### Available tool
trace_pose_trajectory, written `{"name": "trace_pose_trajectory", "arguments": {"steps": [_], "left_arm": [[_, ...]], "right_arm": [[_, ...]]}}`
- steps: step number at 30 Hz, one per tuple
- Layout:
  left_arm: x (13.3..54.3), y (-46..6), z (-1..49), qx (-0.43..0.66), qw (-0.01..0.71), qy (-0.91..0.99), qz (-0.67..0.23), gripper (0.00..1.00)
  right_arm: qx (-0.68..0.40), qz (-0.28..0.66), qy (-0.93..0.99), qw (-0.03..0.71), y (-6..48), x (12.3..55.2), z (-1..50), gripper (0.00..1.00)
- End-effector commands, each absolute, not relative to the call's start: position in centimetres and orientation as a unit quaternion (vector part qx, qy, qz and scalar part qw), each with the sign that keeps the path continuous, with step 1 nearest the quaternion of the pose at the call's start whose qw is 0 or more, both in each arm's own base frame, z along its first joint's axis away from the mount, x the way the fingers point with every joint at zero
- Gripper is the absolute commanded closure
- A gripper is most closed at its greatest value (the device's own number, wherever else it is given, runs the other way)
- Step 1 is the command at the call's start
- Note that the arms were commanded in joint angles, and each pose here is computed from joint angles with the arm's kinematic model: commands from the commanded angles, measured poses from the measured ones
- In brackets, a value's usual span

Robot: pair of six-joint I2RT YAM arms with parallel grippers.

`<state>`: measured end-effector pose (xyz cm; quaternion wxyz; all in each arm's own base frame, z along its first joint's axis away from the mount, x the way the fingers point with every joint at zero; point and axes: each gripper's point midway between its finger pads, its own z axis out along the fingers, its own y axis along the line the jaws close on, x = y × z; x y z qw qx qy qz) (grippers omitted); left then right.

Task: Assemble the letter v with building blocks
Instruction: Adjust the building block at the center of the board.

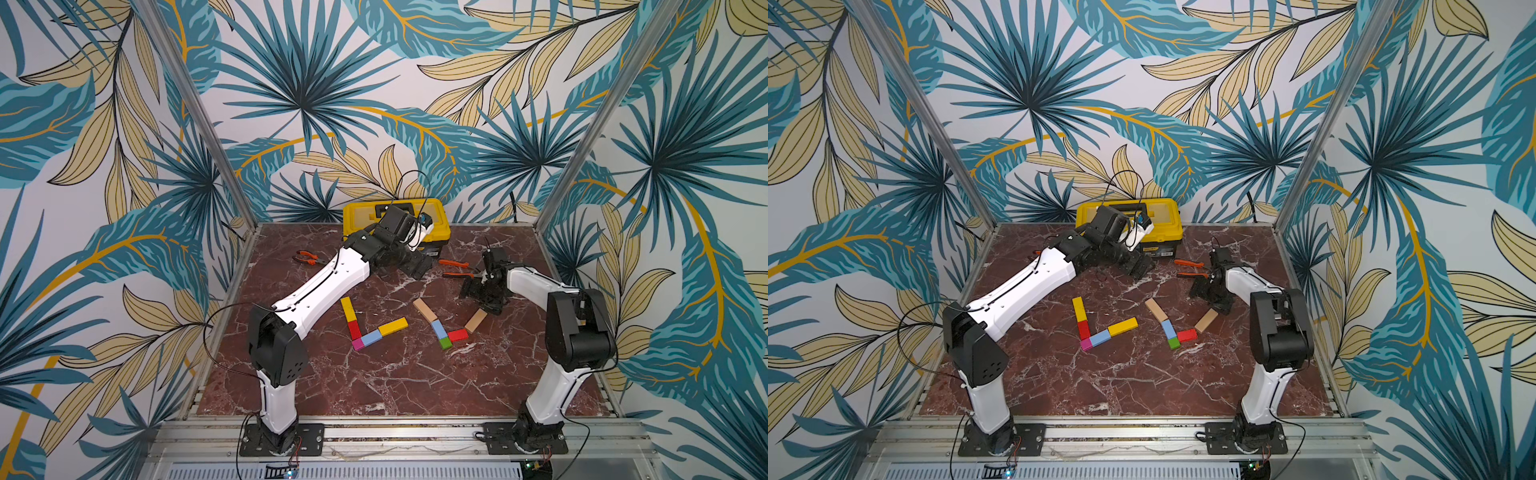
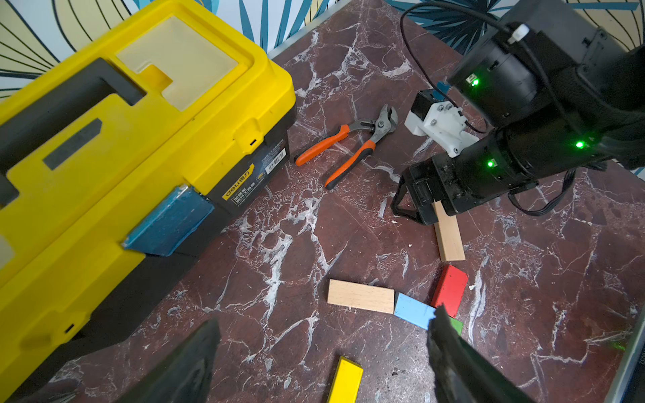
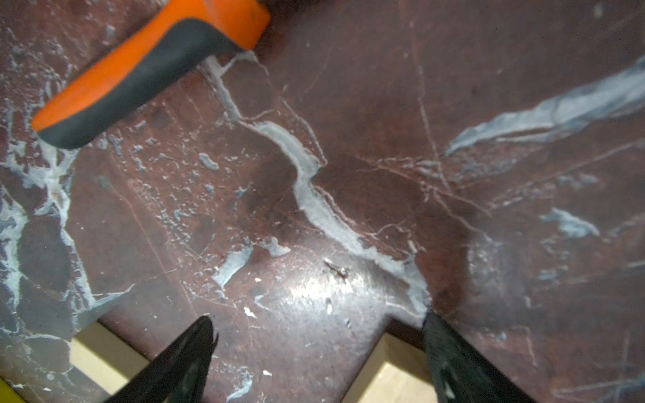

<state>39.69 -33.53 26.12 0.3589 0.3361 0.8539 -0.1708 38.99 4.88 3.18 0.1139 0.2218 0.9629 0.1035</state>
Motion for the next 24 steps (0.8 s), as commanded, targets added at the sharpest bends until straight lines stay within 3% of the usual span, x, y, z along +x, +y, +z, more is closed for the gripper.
{"name": "trace_pose_trajectory", "arguments": {"steps": [1,24], "left_arm": [[39.2,-33.0,27.8,0.338,0.375,0.845,-0.175,0.06],[39.1,-33.0,28.0,0.338,0.377,0.844,-0.178,0.05]], "right_arm": [[0.217,0.101,0.967,0.088,5.2,37.1,2.2,0.05],[0.217,0.096,0.966,0.100,5.2,36.0,3.6,0.02]]}}
